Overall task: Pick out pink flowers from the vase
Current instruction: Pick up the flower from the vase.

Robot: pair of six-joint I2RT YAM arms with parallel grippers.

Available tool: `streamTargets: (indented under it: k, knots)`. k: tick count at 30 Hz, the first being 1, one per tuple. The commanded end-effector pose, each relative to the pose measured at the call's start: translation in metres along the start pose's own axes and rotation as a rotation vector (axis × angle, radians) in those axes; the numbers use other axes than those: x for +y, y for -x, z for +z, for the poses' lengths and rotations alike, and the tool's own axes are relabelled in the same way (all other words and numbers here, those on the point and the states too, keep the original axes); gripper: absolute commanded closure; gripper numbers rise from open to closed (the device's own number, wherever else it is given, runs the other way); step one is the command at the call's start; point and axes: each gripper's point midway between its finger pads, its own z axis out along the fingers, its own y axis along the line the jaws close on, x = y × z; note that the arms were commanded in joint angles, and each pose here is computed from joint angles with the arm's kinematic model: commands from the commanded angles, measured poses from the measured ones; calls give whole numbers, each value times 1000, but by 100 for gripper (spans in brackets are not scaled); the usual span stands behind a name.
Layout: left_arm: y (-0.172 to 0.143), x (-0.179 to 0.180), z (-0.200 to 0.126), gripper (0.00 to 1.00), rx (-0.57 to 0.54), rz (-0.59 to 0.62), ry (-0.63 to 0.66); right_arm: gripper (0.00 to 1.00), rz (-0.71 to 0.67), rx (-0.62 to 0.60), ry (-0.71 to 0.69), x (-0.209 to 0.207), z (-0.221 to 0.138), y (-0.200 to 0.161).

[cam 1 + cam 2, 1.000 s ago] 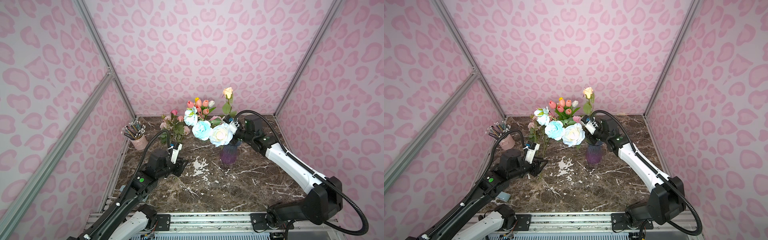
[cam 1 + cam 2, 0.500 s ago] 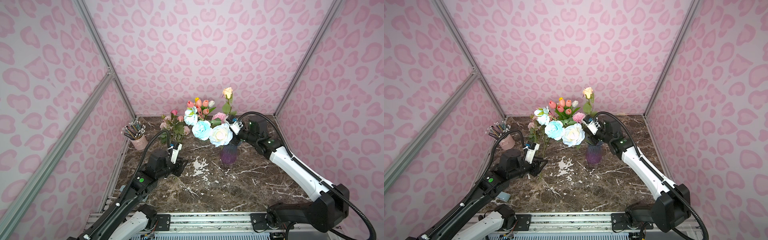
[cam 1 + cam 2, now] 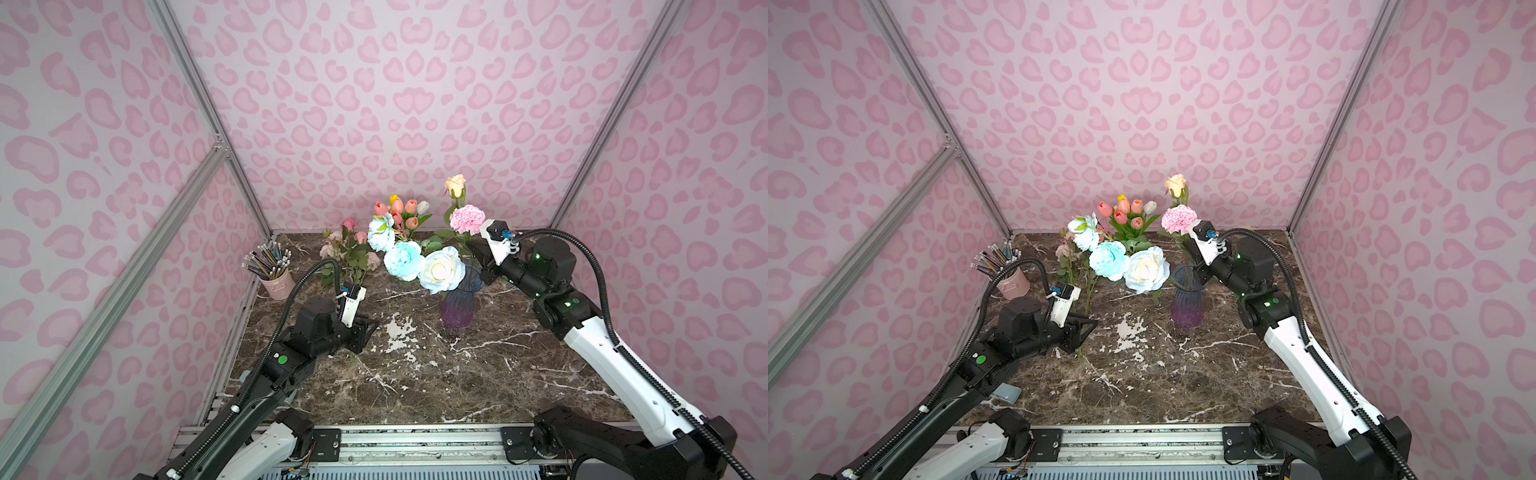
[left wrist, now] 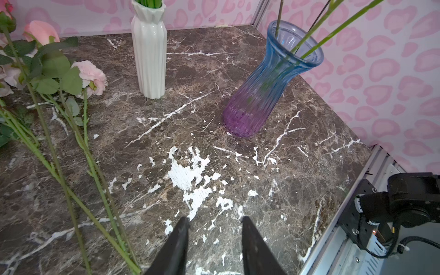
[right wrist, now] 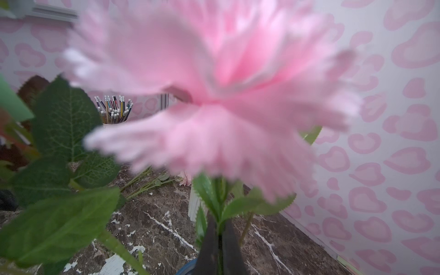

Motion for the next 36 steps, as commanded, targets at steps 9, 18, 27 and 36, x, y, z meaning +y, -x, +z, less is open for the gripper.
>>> streamTargets:
  k: [9,18,27,36]
  knots:
    - [70,-68,-29,60,-113,75,-273,100,52,-230,-25,-4,-46,101]
    - [71,-136,-63,57,-183,379,-518,100,89,-244,32,15,-92,140]
    - [72,-140,-76,50,-256,448,-508,100,131,-248,115,44,-133,135]
    - [67,-141,-72,36,-264,484,-519,100,91,-316,365,97,-150,115]
